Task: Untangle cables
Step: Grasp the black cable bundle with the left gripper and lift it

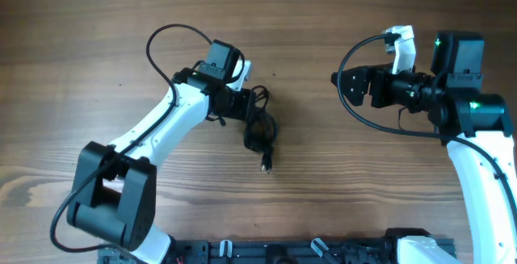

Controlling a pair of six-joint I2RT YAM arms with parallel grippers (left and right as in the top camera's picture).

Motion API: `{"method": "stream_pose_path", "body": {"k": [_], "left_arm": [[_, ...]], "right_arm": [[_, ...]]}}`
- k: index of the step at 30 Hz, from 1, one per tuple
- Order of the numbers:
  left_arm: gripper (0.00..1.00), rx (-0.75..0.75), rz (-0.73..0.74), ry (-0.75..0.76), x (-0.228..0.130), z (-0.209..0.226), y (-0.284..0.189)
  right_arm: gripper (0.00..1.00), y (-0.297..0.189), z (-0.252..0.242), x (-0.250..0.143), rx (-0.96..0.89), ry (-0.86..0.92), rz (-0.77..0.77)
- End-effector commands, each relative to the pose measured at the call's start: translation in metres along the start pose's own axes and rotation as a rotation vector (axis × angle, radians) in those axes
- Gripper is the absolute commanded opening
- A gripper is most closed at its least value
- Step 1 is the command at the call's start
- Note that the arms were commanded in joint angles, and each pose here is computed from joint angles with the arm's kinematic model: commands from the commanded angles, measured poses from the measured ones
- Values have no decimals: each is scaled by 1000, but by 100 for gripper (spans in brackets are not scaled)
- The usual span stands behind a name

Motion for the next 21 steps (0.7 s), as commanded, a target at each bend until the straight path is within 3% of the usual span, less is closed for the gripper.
{"method": "stream_pose_path", "body": {"k": [1,2,3,5,13,21], "left_arm": [[40,-13,0,27,6,1,17],[33,-14,-5,21,7,2,19],[18,-15,-14,19,9,1,19],[4,-16,-22,-11,10,1,19],[4,-19,-103,-392,26,18,-14],[4,-166,-240,-361,24,-8,-102]], "right_arm": [[99,0,1,4,-7,5,-1],[99,0,1,4,-7,6,-1],[99,0,1,4,-7,6,-1],[99,0,1,4,-7,6,0],[99,0,1,4,-6,7,-1],[99,8,15,2,34,0,16]]}}
Point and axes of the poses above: each gripper's point midway between its finger pads, its own y axis out along the fingers, its own z axis along the line the jaws close on, x = y × z, the point moved 8 cm from there along -y, back along the fingers, and after that the axes turned 2 degrees about y, right-handed, at the moved point
